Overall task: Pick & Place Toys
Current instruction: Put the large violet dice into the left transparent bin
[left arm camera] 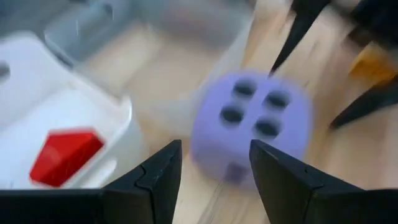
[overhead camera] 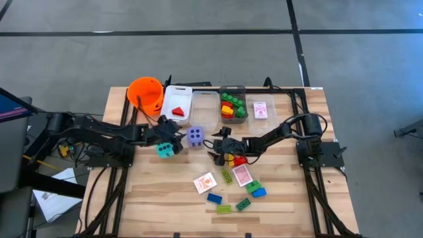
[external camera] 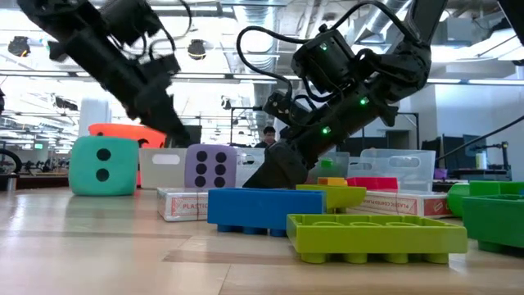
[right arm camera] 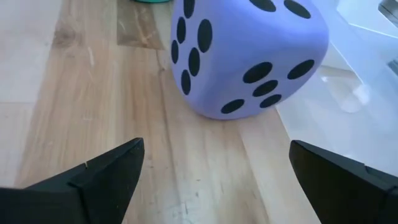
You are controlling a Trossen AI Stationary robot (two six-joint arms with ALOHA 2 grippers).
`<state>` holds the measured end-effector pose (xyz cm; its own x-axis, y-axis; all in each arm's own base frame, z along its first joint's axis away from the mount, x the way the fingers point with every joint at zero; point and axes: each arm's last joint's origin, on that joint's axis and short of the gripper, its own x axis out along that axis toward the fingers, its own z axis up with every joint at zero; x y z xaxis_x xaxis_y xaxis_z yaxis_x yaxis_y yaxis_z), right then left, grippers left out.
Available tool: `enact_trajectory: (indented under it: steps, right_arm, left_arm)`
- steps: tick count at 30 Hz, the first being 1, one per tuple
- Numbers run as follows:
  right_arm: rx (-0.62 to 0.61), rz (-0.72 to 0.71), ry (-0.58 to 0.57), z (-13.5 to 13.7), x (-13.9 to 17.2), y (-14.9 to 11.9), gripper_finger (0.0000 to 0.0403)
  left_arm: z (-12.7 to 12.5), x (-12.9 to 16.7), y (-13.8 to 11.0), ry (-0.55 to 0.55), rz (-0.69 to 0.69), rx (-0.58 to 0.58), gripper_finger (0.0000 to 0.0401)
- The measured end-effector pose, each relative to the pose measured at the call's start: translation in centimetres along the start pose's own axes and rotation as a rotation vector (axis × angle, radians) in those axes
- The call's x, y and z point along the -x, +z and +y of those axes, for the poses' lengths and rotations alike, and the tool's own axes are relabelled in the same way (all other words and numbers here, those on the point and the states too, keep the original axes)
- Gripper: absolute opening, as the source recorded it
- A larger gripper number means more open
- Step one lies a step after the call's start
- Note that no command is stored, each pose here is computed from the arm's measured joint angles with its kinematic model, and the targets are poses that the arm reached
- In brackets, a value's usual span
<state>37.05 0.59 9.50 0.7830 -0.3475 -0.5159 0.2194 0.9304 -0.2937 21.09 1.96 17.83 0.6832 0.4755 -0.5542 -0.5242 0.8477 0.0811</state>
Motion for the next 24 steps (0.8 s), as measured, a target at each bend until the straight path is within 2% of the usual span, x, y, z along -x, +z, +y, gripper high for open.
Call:
enact_trajectory:
  steps: [6,11,14,24]
  right_arm:
    - [-0.005,-0.012,-0.001,0.0,0.0,0.1,0.0395]
    - [-0.006,-0.009,-0.054,-0.1,0.0,0.1,0.0395]
    - [0.005,-0.004,-0.095,-0.1,0.2,0.2,0.0395]
    - [0.01,-0.02,-0.094,-0.1,0.7,0.9,0.0395]
  left_arm:
    - [0.2,1.9,2.1,-0.057,-0.177,0.089,0.0182]
    - [0.4,1.2,2.8,-0.046,-0.243,0.138,0.0182]
    - [0.5,0.2,2.8,-0.055,-0.234,0.168,0.0182]
    - [0.8,-4.0,2.1,-0.165,-0.191,0.211,0.0182]
